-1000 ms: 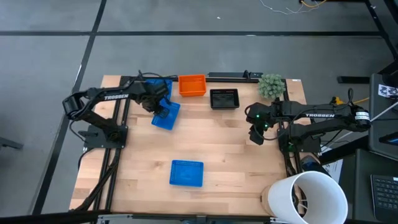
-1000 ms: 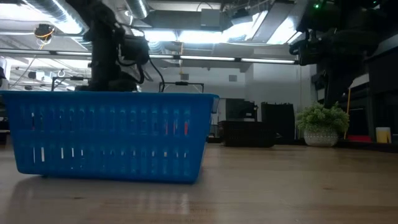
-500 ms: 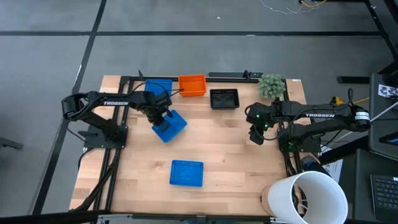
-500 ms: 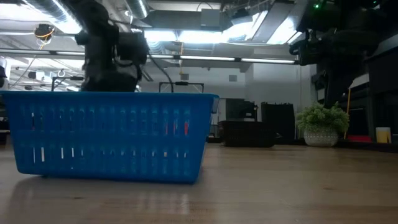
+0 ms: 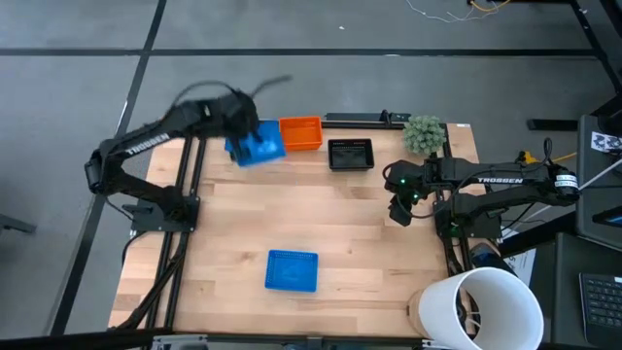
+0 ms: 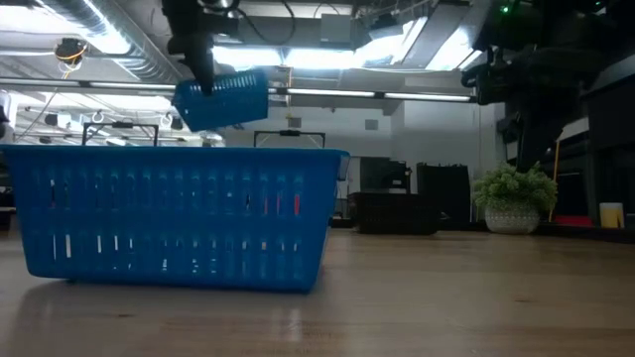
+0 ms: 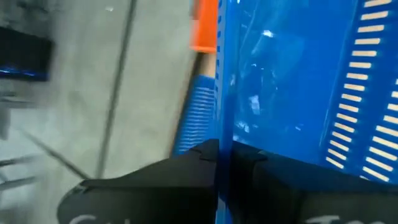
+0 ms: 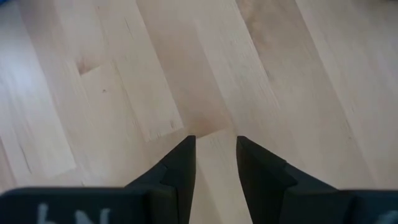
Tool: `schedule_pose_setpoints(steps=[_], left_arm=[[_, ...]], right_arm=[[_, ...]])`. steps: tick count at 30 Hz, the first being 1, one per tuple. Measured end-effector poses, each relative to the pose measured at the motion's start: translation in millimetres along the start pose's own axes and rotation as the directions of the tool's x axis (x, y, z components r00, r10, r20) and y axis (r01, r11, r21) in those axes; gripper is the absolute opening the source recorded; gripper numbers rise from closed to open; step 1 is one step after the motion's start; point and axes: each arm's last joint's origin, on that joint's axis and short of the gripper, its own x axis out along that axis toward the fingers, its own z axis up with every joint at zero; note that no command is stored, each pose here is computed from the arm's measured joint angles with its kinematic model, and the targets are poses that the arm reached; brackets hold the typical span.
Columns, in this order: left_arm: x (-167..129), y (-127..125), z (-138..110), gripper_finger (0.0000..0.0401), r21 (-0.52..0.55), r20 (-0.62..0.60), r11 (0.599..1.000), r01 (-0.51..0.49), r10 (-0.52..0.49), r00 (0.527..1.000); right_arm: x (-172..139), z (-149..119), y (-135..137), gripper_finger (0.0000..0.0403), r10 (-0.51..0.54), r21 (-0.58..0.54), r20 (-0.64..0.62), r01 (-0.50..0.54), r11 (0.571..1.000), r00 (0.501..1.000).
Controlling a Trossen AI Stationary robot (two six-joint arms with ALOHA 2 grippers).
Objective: Stack baskets by color
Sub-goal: Stack the middle left blue bin on the top blue bin
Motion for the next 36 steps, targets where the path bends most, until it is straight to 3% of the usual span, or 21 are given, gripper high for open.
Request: schedule_pose_setpoints(steps=[6, 10, 16, 25, 30, 36], left_arm=[[26, 56, -14, 0.0, 0.044, -0.138, 0.998, -0.053, 0.058, 0.989], [55, 77, -31, 0.0, -0.037, -0.212, 0.997, 0.064, -0.071, 0.975], [99, 85, -49, 0.0, -0.105, -0.37, 0.976, 0.19, -0.216, 0.904], [158, 82, -48, 0.0, 0.036, -0.435, 0.948, 0.315, -0.269, 0.859], [176, 87, -50, 0.0, 0.072, -0.416, 0.95, 0.303, -0.248, 0.875], [177, 90, -50, 0.0, 0.121, -0.399, 0.942, 0.312, -0.242, 0.885]], right_arm=[[0, 0, 0, 0.0115, 0.0, 0.015, 0.0, 0.0, 1.0, 1.0], [0, 0, 0, 0.0115, 0.0, 0.015, 0.001, 0.0, 1.0, 1.0], [0, 0, 0, 0.0115, 0.001, 0.008, 0.002, -0.001, 1.0, 1.0], [0, 1, 0, 0.0115, 0.004, -0.01, 0.013, -0.004, 1.0, 1.0], [0, 1, 0, 0.0115, 0.004, -0.01, 0.013, -0.004, 1.0, 1.0], [0, 1, 0, 0.0115, 0.004, -0.007, 0.013, -0.004, 1.0, 1.0]])
